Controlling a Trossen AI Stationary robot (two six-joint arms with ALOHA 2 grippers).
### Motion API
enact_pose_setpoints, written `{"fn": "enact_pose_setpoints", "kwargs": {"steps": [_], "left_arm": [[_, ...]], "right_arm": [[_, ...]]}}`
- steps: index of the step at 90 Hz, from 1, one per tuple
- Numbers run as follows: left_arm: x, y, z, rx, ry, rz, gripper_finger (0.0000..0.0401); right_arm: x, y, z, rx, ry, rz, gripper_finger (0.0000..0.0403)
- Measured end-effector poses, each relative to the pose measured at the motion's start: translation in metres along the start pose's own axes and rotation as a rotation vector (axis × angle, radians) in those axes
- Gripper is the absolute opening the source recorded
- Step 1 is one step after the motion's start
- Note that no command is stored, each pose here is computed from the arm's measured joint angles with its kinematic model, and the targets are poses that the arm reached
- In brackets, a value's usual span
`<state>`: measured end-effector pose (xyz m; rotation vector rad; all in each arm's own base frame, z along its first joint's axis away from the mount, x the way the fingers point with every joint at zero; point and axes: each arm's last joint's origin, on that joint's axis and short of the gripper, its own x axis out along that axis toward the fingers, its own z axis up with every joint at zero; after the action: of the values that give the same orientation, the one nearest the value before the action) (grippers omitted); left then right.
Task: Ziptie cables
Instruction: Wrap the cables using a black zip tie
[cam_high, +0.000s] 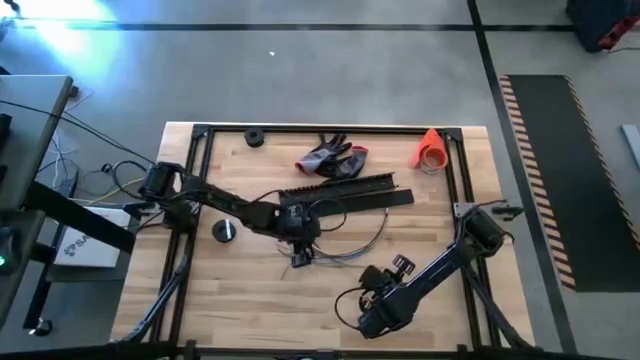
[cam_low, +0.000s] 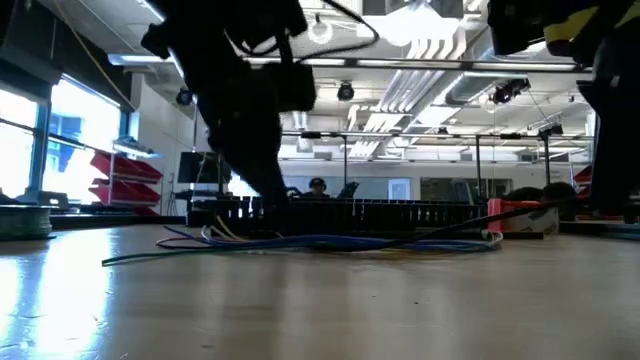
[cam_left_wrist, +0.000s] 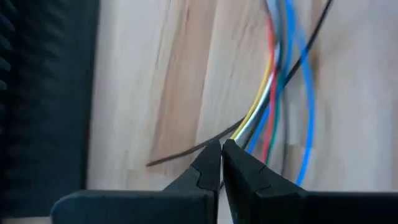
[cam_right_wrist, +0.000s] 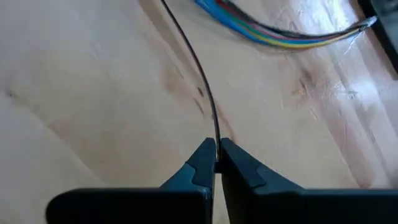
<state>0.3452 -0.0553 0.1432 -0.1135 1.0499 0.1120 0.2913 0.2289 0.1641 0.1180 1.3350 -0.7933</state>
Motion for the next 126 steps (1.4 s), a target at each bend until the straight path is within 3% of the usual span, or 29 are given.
{"fn": "enact_pose_setpoints", "kwargs": {"steps": [23, 63, 84, 109, 117, 126], "left_arm": [[0.036, 0.013, -0.001, -0.044, -0.014, 0.074, 0.0], [0.066, 0.02, 0.022, -0.129, -0.322, -0.01, 0.0], [0.08, 0.02, 0.022, -0.183, -0.38, -0.041, 0.0], [0.079, 0.016, 0.027, -0.228, -0.48, -0.014, 0.0], [0.078, 0.015, 0.027, -0.235, -0.497, 0.018, 0.0], [0.078, 0.01, 0.029, -0.25, -0.537, 0.019, 0.0]], "right_arm": [[0.0, 0.0, 0.0, 0.011, -0.001, 0.0, 0.0], [0.001, 0.005, -0.003, 0.082, 0.036, 0.031, 0.0], [0.001, -0.002, -0.005, 0.099, 0.092, -0.031, 0.0], [0.0, -0.02, -0.007, 0.19, 0.16, -0.211, 0.0], [0.0, -0.017, -0.006, 0.204, 0.158, -0.183, 0.0], [0.002, -0.005, -0.005, 0.23, 0.169, -0.066, 0.0]]}}
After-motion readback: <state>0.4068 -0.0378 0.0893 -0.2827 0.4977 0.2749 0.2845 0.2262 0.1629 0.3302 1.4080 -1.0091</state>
